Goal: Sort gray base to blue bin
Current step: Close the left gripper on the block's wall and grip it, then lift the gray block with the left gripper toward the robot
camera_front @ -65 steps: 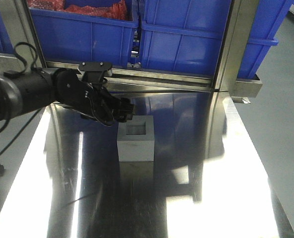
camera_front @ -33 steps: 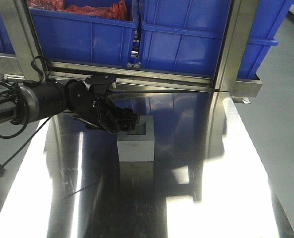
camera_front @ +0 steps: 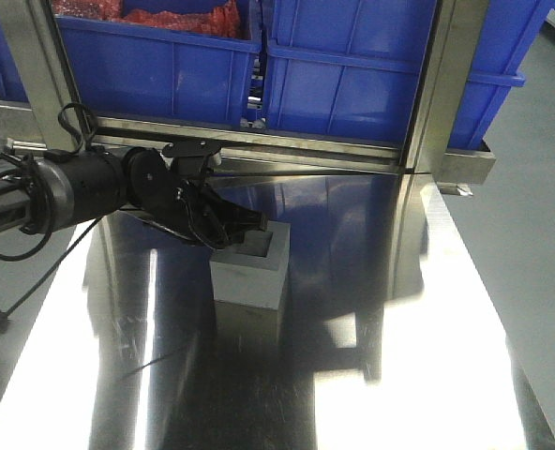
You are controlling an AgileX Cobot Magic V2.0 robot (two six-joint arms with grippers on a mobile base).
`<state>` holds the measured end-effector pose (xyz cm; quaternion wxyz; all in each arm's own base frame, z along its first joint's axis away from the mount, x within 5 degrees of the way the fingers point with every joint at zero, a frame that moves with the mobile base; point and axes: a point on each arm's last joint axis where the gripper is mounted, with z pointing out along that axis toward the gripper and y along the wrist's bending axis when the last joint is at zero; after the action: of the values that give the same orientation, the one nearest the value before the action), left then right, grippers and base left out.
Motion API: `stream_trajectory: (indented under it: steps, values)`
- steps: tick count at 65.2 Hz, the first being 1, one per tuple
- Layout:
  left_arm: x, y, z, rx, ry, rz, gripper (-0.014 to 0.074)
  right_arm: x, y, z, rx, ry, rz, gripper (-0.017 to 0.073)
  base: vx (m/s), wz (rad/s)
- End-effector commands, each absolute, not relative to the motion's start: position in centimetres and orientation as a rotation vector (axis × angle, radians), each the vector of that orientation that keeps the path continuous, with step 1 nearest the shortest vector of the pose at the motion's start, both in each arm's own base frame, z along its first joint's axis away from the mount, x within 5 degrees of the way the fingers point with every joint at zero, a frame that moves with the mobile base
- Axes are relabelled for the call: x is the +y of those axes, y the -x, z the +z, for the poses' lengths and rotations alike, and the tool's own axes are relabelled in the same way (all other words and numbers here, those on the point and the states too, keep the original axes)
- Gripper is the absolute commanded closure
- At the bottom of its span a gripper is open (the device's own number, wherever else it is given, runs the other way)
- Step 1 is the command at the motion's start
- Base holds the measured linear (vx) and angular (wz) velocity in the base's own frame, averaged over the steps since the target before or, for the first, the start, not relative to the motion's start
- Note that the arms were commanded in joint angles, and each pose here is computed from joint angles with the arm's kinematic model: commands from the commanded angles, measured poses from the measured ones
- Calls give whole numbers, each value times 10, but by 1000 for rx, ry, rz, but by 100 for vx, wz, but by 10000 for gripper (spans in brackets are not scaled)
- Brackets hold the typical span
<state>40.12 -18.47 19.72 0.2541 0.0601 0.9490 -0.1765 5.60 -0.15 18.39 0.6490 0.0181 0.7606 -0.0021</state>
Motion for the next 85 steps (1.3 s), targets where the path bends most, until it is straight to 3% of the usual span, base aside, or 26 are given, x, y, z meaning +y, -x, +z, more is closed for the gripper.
stream_trajectory:
  steps: [1, 12, 30, 54, 85]
  values:
    - [-183, -400, 216, 2543, -186, -479, 603, -2, -58, 189, 1676, -26, -24, 564, 0, 0]
    - [-182, -400, 224, 2512, -190, -476, 601, -2, -58, 189, 1676, -26, -24, 564, 0, 0]
    - [-170, -378, 278, 2300, -163, -499, 601, -2, -58, 189, 1676, -26, -24, 564, 0, 0]
    - [-126, -295, 321, 1970, -84, -496, 601, -2, -58, 189, 1676, -26, -24, 564, 0, 0]
    - [-76, -177, 334, 1804, -77, -536, 601, -2, -58, 189, 1676, -26, -24, 564, 0, 0]
